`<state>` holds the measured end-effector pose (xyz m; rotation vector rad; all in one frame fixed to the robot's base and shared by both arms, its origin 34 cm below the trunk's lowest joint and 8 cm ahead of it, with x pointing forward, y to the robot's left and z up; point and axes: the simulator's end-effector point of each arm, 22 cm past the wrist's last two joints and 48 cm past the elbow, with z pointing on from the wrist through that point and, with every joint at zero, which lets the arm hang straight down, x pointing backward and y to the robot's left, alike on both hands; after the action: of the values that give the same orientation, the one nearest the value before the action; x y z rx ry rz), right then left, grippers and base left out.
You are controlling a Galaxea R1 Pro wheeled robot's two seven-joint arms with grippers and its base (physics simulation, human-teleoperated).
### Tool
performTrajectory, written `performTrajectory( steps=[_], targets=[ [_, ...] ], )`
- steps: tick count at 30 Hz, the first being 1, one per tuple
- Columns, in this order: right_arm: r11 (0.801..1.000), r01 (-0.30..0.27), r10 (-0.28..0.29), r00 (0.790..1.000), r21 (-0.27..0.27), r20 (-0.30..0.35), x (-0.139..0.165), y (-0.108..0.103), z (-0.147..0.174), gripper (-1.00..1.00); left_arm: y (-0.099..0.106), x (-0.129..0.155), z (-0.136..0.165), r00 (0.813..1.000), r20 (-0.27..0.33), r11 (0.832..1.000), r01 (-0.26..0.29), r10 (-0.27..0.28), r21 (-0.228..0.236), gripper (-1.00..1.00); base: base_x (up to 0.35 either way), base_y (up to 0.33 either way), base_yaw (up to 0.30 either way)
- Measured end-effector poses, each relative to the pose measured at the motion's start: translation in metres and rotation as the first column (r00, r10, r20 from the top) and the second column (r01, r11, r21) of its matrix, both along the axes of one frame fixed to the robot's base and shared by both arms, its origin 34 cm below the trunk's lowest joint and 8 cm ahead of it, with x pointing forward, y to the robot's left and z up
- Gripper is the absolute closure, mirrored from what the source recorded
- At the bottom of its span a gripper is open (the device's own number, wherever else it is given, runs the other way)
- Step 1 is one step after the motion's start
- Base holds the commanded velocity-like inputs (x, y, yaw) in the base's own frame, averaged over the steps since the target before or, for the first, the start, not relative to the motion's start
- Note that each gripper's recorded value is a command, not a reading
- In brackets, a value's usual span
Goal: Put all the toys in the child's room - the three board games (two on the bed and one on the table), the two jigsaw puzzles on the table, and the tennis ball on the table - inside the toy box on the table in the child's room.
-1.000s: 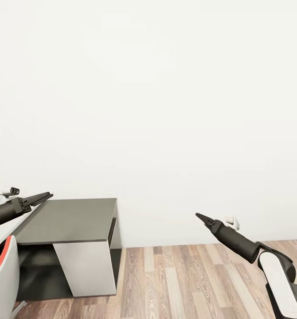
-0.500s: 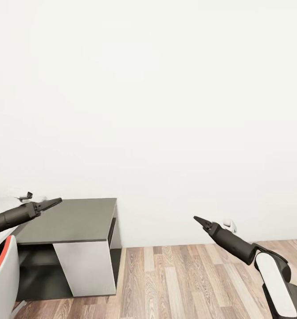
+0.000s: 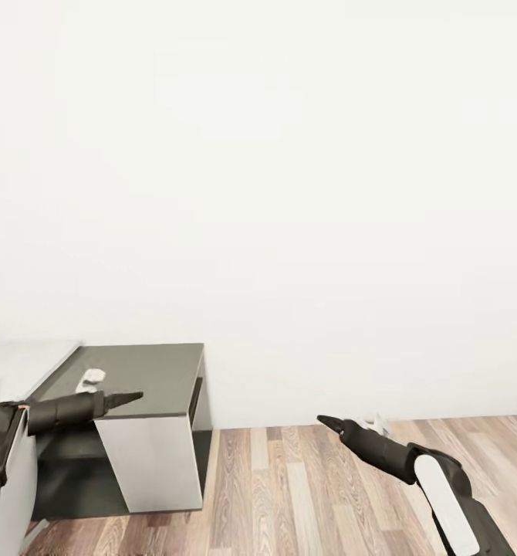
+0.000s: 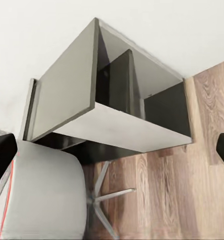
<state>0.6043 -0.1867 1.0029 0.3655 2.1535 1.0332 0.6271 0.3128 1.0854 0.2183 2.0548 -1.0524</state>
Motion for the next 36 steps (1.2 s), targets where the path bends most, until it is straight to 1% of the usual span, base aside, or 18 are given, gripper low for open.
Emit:
performTrajectory(
  steps=[4,5,6,9,10,14,15,17,18,21,22,24,25,28,32,34,36],
  targets=[
    [0.999,-0.026,0.025,0.999,-0.042,-0.038,-0.008,0.012,-0.022,-1.00,-0.003,-0.013,-0.036,0.999,-0.042,0.999,0.011,-0.009,0.044,-1.00,-0.286,0.000,0.000],
    [0.998,-0.029,0.026,0.998,-0.055,-0.065,-0.014,0.015,-0.038,-1.00,-0.003,-0.019,-0.053,0.998,-0.064,0.998,0.014,-0.010,0.058,-1.00,-0.309,0.000,0.000],
    [0.998,-0.027,0.023,0.997,-0.058,-0.080,-0.018,0.017,-0.047,-1.00,-0.003,-0.022,-0.061,0.997,-0.075,0.998,0.013,-0.009,0.063,-1.00,-0.313,0.000,0.000],
    [0.998,-0.012,0.004,0.992,-0.067,-0.125,-0.033,0.018,-0.077,-1.00,-0.002,-0.029,-0.084,0.994,-0.113,0.997,0.008,0.001,0.074,-1.00,-0.319,0.000,0.000],
    [0.997,0.001,-0.012,0.988,-0.074,-0.152,-0.041,0.016,-0.096,-1.00,-0.001,-0.034,-0.100,0.990,-0.142,0.997,0.001,0.011,0.081,-1.00,-0.324,0.000,0.000],
    [0.996,0.027,-0.045,0.977,-0.086,-0.208,-0.058,0.013,-0.131,-1.00,0.003,-0.044,-0.135,0.979,-0.199,0.994,-0.020,0.041,0.108,-1.00,-0.326,0.000,0.000],
    [0.995,0.031,-0.054,0.970,-0.099,-0.237,-0.067,0.013,-0.150,-1.00,0.006,-0.048,-0.153,0.974,-0.219,0.991,-0.033,0.062,0.133,-1.00,-0.328,0.000,0.000],
    [0.993,0.029,-0.060,0.961,-0.116,-0.270,-0.080,0.014,-0.170,-1.00,0.011,-0.053,-0.172,0.967,-0.240,0.985,-0.050,0.090,0.165,-1.00,-0.328,0.000,0.000],
    [0.990,0.022,-0.064,0.953,-0.141,-0.297,-0.092,0.015,-0.190,-1.00,0.017,-0.058,-0.192,0.958,-0.261,0.977,-0.069,0.122,0.203,-1.00,-0.324,0.000,0.000],
    [0.982,0.016,-0.078,0.943,-0.190,-0.323,-0.111,0.013,-0.219,-1.00,0.028,-0.068,-0.225,0.939,-0.291,0.956,-0.103,0.185,0.274,-1.00,-0.297,0.000,0.000],
    [0.975,0.013,-0.089,0.939,-0.224,-0.332,-0.123,0.010,-0.236,-1.00,0.037,-0.075,-0.246,0.924,-0.305,0.936,-0.125,0.231,0.330,-1.00,-0.240,0.000,0.000],
    [0.967,0.011,-0.101,0.934,-0.256,-0.343,-0.136,0.006,-0.253,-1.00,0.046,-0.082,-0.265,0.907,-0.313,0.910,-0.149,0.281,0.388,-1.00,-0.155,0.000,0.000],
    [0.958,0.005,-0.111,0.928,-0.286,-0.357,-0.151,0.002,-0.268,-1.00,0.056,-0.090,-0.284,0.891,-0.313,0.879,-0.167,0.329,0.447,-1.00,-0.110,0.000,0.000],
    [0.946,-0.011,-0.121,0.915,-0.324,-0.384,-0.175,-0.003,-0.290,-1.00,0.070,-0.102,-0.309,0.865,-0.301,0.823,-0.198,0.402,0.532,-1.00,-0.072,0.000,0.000],
    [0.930,-0.033,-0.128,0.905,-0.367,-0.406,-0.201,-0.010,-0.310,-1.00,0.087,-0.122,-0.336,0.828,-0.273,0.740,-0.229,0.490,0.632,-1.00,-0.032,0.000,0.000],
    [0.915,-0.043,-0.134,0.905,-0.401,-0.404,-0.216,-0.016,-0.321,-1.00,0.099,-0.144,-0.357,0.794,-0.245,0.662,-0.245,0.556,0.708,-1.00,-0.011,0.000,0.000],
    [0.909,-0.050,-0.133,0.905,-0.413,-0.403,-0.221,-0.018,-0.324,-1.00,0.104,-0.154,-0.365,0.780,-0.228,0.627,-0.253,0.583,0.737,-1.00,-0.007,0.000,0.000]
  ],
)
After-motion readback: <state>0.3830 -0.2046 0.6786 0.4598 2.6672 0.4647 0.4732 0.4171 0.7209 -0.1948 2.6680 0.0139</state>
